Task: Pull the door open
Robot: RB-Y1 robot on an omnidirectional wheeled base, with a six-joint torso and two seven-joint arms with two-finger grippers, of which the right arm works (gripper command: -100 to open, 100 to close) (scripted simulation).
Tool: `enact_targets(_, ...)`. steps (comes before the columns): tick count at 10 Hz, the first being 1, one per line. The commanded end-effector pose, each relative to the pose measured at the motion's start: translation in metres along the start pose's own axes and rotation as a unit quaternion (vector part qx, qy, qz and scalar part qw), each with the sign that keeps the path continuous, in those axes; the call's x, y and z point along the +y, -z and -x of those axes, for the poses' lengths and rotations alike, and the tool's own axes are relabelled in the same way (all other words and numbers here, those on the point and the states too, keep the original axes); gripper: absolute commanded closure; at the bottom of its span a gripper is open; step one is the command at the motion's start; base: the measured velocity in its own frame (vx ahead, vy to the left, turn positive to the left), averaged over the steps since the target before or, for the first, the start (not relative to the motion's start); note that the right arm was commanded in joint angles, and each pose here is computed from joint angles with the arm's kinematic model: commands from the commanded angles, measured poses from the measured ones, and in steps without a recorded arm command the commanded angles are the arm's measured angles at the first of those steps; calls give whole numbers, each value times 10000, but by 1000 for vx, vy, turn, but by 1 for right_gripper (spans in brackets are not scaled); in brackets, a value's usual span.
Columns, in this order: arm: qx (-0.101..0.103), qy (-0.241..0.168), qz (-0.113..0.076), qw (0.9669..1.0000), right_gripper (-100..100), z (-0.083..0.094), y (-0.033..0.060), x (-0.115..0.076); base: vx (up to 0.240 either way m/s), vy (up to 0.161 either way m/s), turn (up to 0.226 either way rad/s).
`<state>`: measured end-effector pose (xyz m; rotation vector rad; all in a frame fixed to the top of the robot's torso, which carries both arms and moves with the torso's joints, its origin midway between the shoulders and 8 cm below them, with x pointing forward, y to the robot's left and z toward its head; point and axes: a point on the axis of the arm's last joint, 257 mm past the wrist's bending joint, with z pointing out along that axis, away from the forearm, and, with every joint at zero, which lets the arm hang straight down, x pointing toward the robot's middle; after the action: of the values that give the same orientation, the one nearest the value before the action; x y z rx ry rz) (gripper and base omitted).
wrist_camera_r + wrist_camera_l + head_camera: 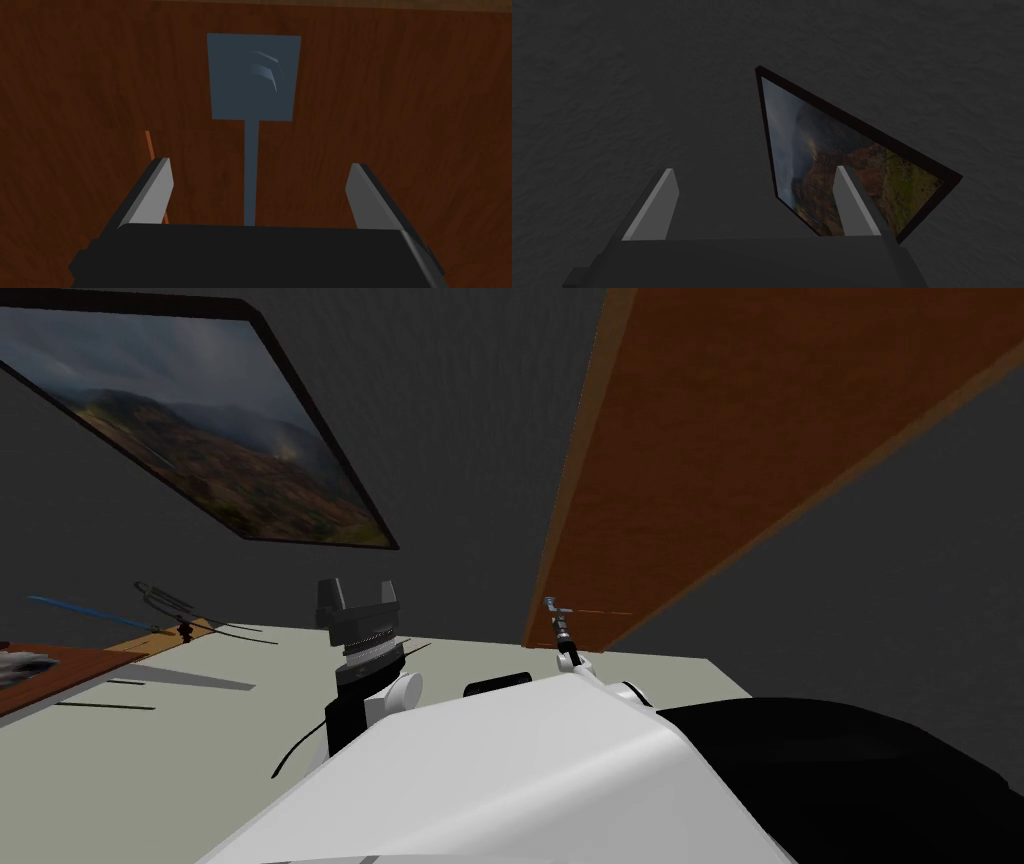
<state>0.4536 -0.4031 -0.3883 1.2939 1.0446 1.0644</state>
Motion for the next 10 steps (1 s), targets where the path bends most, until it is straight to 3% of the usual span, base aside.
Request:
enact_targets(1, -213, 10, -59, 9998, -100, 278, 96, -48, 110, -20, 268)
enact_targets(2, -259, 29, -241, 9994, -100, 315, 165, -185, 120, -21, 127)
enact_targets(4, -213, 10, -59, 9998, -100, 278, 96, -48, 32, 0, -19)
enact_targets(5, -213, 10, -59, 9998, -100, 278, 96, -48, -8, 2, 5)
enact_targets(6, -351, 15, -55, 9994, -100, 465, 151, -41, 84, -28, 191)
enact_targets(8, -331, 17, -45, 9994, -100, 436, 144, -39, 70, -21, 60)
enact_targets(9, -331, 17, -45, 9994, 100, 436, 144, -39, -6, 0, -5)
enact_targets(10, -331, 17, -45, 9994, 100, 436, 144, -39, -12, 4, -2)
